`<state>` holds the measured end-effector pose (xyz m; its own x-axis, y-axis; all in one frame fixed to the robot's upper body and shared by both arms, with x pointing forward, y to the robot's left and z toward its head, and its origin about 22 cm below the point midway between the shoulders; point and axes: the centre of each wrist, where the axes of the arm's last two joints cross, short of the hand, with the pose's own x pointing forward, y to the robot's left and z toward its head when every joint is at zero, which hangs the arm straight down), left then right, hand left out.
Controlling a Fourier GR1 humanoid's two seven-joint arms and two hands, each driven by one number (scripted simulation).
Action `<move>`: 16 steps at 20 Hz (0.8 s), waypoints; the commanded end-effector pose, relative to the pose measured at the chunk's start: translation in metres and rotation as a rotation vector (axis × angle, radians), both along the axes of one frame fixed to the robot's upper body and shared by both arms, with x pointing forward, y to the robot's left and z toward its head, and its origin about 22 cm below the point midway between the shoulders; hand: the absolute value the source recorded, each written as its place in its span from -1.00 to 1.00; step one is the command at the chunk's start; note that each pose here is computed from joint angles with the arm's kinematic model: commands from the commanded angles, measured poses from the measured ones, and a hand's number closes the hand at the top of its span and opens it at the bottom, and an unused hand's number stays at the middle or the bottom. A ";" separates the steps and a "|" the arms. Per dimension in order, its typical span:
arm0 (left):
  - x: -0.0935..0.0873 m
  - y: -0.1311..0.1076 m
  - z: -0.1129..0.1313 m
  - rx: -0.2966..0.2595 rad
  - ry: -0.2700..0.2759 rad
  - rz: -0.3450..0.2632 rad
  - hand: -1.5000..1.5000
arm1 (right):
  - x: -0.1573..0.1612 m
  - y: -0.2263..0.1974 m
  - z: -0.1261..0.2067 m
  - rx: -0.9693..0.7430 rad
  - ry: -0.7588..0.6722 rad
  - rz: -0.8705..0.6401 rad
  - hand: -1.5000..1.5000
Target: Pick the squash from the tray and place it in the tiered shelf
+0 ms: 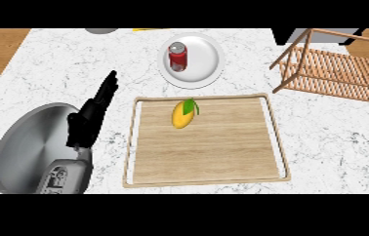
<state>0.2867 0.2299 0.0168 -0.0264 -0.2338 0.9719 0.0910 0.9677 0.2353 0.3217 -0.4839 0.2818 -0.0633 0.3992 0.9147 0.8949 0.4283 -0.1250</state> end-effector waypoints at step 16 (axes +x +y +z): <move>-0.014 0.012 -0.006 -0.002 -0.003 0.039 0.00 | -0.204 -0.141 0.018 0.260 0.150 -0.141 -1.00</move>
